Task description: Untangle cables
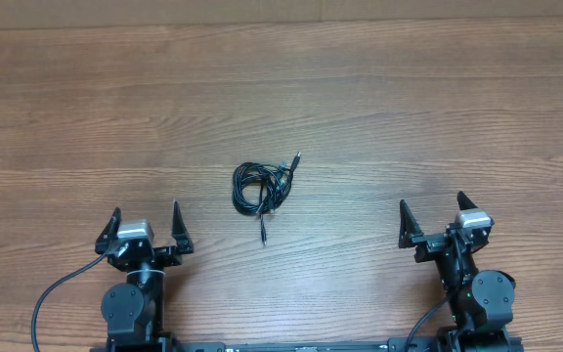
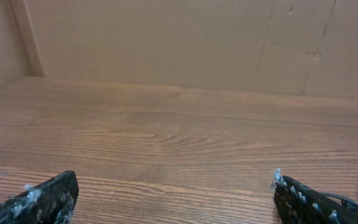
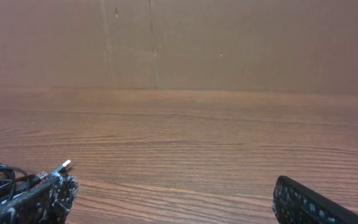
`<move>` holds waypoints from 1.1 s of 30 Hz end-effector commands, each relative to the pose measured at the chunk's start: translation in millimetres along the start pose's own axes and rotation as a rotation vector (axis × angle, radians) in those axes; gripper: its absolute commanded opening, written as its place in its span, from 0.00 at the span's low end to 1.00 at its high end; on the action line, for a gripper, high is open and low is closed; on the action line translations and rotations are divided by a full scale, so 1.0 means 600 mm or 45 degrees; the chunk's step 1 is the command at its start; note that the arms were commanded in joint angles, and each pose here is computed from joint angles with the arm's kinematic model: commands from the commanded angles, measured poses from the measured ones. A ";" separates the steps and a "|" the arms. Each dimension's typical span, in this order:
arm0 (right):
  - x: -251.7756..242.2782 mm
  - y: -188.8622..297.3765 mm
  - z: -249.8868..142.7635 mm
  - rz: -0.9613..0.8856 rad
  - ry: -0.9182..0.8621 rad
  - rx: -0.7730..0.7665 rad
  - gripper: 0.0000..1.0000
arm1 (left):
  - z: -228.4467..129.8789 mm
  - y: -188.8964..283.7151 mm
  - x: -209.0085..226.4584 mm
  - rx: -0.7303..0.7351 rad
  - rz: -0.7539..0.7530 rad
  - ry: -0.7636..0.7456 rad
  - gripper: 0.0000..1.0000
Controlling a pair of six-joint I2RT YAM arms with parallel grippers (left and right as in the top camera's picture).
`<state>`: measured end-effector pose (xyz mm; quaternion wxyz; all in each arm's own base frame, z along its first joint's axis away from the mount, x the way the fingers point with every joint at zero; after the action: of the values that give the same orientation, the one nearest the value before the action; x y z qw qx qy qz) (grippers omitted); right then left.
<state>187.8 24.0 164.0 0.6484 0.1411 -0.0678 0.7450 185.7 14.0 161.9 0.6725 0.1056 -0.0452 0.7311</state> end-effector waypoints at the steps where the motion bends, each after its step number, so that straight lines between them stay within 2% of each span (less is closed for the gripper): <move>1: 0.000 -0.001 -0.006 0.008 -0.006 0.008 1.00 | -0.001 0.000 0.003 0.000 0.018 -0.029 0.99; 5: 0.000 -0.001 -0.006 0.008 -0.006 0.008 1.00 | 0.009 0.000 -0.001 -0.048 -0.011 0.060 1.00; 8: 0.000 -0.001 -0.006 0.008 -0.006 0.008 1.00 | 0.071 0.010 -0.013 -0.289 -0.145 0.048 1.00; 10: 0.000 -0.001 -0.006 0.008 -0.006 0.008 1.00 | 0.113 0.024 -0.010 -0.416 -0.162 0.037 1.00; 17: 0.000 -0.001 -0.006 0.008 -0.006 0.008 1.00 | 0.168 0.051 0.003 -0.410 -0.164 0.026 1.00; 20: 0.000 -0.001 -0.006 0.008 -0.006 0.008 1.00 | 0.187 0.055 0.007 -0.409 -0.154 -0.049 1.00; 26: 0.000 -0.001 -0.006 0.008 -0.006 0.008 1.00 | 0.237 0.042 0.010 -0.168 -0.255 -0.164 1.00; 33: 0.000 -0.001 -0.006 0.008 -0.006 0.008 1.00 | 0.307 -0.004 0.019 0.210 -0.390 -0.129 1.00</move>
<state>187.9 24.1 163.4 0.6483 0.1432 -0.0673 0.7448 197.8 -11.4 322.3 0.7556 0.1801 -0.0198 0.6295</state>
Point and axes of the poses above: each gripper's point midway between its finger pads, its own y axis back along the fingers, its own x axis along the line the jaws close on, z = x × y, the point moved 6 cm from there along y, back along the fingers, and after that the axes turned 15 degrees about -y, right-handed, at the moved point
